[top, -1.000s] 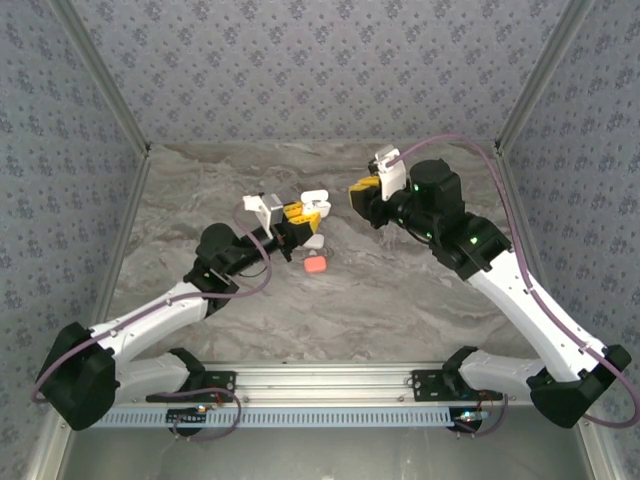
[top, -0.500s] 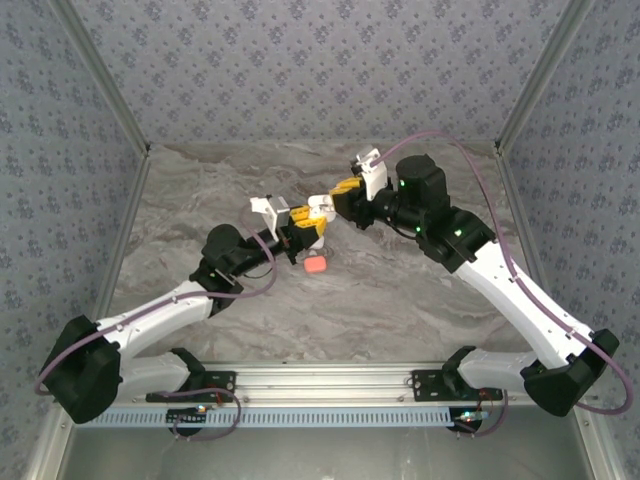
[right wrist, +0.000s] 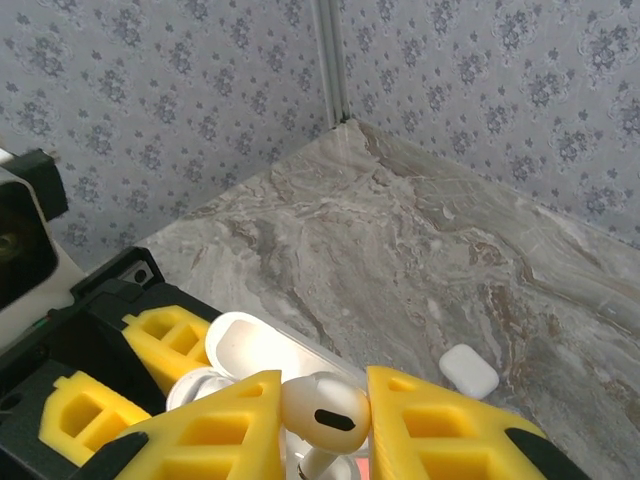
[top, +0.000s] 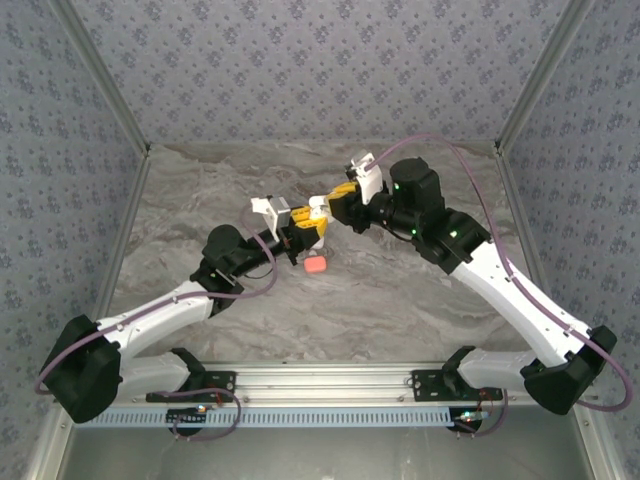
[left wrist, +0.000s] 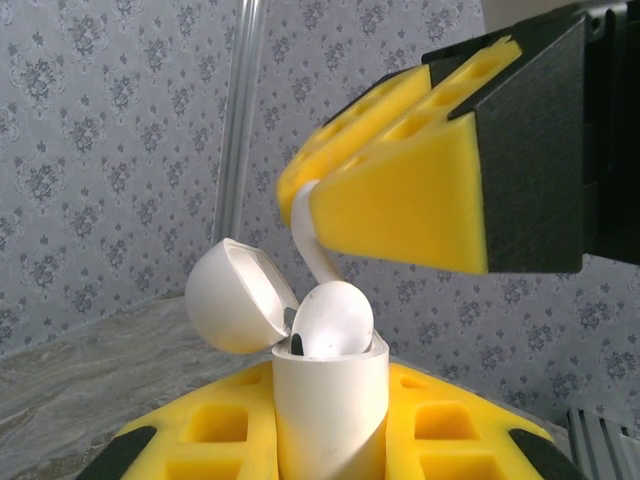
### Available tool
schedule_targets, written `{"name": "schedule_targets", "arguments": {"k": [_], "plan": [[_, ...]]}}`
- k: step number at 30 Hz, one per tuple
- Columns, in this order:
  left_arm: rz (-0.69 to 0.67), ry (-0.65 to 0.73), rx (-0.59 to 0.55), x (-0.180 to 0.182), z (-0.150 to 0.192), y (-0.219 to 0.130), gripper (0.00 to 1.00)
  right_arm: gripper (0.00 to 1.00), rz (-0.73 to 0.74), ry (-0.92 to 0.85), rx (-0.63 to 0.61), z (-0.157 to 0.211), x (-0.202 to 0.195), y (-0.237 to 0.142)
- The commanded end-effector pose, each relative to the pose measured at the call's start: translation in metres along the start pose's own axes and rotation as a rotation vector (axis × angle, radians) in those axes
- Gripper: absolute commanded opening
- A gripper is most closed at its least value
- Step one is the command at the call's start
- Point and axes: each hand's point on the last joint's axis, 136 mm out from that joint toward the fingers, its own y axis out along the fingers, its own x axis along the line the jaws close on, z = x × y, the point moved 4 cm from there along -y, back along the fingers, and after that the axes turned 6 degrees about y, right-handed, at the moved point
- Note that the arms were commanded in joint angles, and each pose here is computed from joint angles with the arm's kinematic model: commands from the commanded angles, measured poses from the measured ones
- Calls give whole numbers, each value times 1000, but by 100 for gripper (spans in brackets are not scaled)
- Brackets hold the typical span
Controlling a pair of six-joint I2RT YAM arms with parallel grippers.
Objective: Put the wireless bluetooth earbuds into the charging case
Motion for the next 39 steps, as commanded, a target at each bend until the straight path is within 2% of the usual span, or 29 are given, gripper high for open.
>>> {"name": "schedule_targets", "arguments": {"k": [1,7,18,26,39], "plan": [[26,29,-94,-7,-28,4,0,25,18,9,34,10,-2,5],[25,28,-94,-7,-28,4,0,25,47,7,57,17,-5,5],[1,40,-99,-3,-28,5,0,27,17,67,90,23,2,4],[-2,36,-94,-2,-25,7,0,39,-14,115,95,23,7,4],[5,31,-109,-2,-26,7,0,62,-39,182,25,-7,1,-16]]}}
